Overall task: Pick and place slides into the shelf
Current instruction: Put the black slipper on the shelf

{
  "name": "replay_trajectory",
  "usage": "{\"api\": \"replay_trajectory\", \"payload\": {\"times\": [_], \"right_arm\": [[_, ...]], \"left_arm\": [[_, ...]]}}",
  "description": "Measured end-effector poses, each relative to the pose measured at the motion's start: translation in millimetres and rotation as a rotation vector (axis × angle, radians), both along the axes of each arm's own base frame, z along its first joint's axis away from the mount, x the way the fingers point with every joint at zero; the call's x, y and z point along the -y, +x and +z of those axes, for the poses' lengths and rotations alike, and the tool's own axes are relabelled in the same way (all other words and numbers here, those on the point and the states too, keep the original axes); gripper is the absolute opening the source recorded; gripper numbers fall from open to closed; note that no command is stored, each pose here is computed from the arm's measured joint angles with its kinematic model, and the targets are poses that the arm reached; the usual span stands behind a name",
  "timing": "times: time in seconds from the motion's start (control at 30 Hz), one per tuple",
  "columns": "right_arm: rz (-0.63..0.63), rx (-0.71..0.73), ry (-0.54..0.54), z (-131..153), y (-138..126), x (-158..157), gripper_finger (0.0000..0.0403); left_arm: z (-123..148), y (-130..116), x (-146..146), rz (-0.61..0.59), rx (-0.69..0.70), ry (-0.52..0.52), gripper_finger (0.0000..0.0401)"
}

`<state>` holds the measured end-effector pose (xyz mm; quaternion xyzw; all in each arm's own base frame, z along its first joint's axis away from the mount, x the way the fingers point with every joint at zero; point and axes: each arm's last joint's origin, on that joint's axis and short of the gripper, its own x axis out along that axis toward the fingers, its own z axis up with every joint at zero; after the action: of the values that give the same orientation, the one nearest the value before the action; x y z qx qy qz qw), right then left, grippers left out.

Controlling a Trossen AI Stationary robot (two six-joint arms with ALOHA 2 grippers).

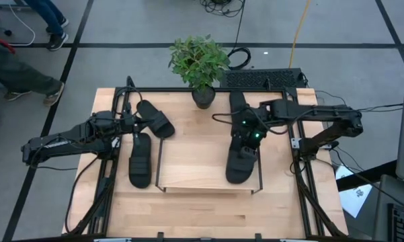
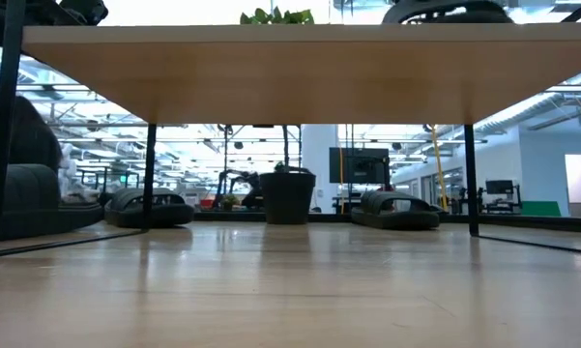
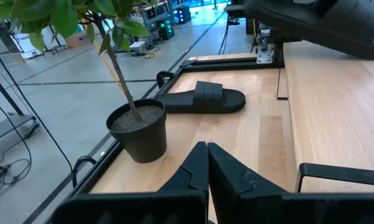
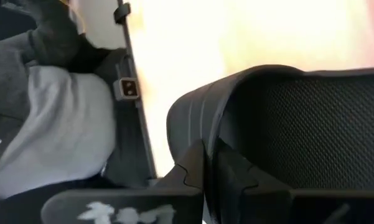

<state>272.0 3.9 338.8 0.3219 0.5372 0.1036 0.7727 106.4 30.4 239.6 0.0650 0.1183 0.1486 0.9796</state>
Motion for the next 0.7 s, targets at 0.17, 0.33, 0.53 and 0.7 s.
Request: {"api": "replay_trajectory", "payload": {"times": [0.17,0.33,0.53,0.7], "right_arm": [[0.015,-0.023,0.078,-22.7,1.9,-1.3,0.0004],[0.034,-0.022,0.090,-34.2,3.0,-2.0,0.0004],[0.044,-0.003,0.071,-34.0,3.8,-1.7,0.0005],[0.058,0.015,0.063,-33.7,4.4,-1.7,0.0042]], "left_arm": [[0.0,0.0,0.0,0.000,0.000,0.000,0.0005],[0.0,0.0,0.0,0.000,0.000,-0.001,0.0005],[-0.1,0.0,0.0,0.000,0.000,-0.001,0.0005],[-0.1,0.0,0.0,0.001,0.000,-0.001,0.0005]]}}
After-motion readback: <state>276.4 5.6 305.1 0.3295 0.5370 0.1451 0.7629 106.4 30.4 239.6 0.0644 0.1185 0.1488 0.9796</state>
